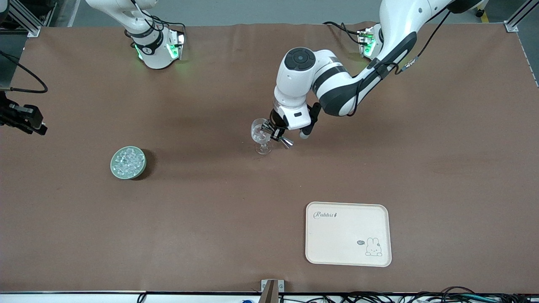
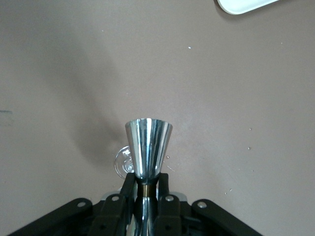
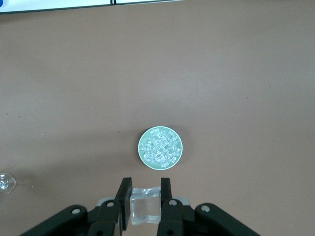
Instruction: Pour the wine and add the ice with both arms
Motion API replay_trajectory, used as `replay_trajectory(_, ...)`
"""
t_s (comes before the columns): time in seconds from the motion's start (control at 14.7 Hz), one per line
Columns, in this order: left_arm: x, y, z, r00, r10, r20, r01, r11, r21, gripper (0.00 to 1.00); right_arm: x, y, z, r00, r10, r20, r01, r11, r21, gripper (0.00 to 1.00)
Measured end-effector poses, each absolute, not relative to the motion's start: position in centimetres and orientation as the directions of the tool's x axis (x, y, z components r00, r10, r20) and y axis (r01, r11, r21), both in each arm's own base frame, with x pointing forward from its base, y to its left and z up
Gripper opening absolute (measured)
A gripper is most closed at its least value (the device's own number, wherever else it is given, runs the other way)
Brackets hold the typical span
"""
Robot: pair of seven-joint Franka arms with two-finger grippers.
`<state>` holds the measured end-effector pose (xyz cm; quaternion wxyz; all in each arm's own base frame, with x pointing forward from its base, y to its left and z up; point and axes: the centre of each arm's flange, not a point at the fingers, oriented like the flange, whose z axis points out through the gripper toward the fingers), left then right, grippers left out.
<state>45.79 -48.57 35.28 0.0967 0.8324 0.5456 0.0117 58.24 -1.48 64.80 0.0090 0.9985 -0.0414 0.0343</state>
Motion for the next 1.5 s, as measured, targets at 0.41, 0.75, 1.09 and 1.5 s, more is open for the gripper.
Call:
replay_trajectory(0.41, 46.9, -48.4, 36.7, 0.324, 0.932, -0.162, 0.942, -0.303, 0.141, 0.22, 58.2, -1.5, 64.8, 0.994, -0.082, 0.070, -0.083, -0.996, 0.015, 0.27)
replay_trajectory(0.75, 50.3, -45.4, 38.2, 0.298, 0.897, -0.327, 0.953, -0.298, 0.052, 0.22, 58.3, -1.4, 64.8, 0.994, -0.082, 0.070, -0.083, -0.996, 0.015, 0.27)
replay_trajectory(1.09, 54.7, -37.4, 40.8, 0.255, 0.833, -0.490, 0.955, -0.296, -0.006, 0.22, 58.3, 0.8, 64.8, 0.994, -0.084, 0.070, -0.084, -0.996, 0.002, 0.27)
replay_trajectory(1.5, 58.9, -22.1, 40.7, 0.175, 0.736, -0.654, 0.965, -0.260, -0.034, 0.22, 57.1, 13.9, 64.4, 0.982, -0.177, 0.070, -0.173, -0.983, -0.056, 0.27)
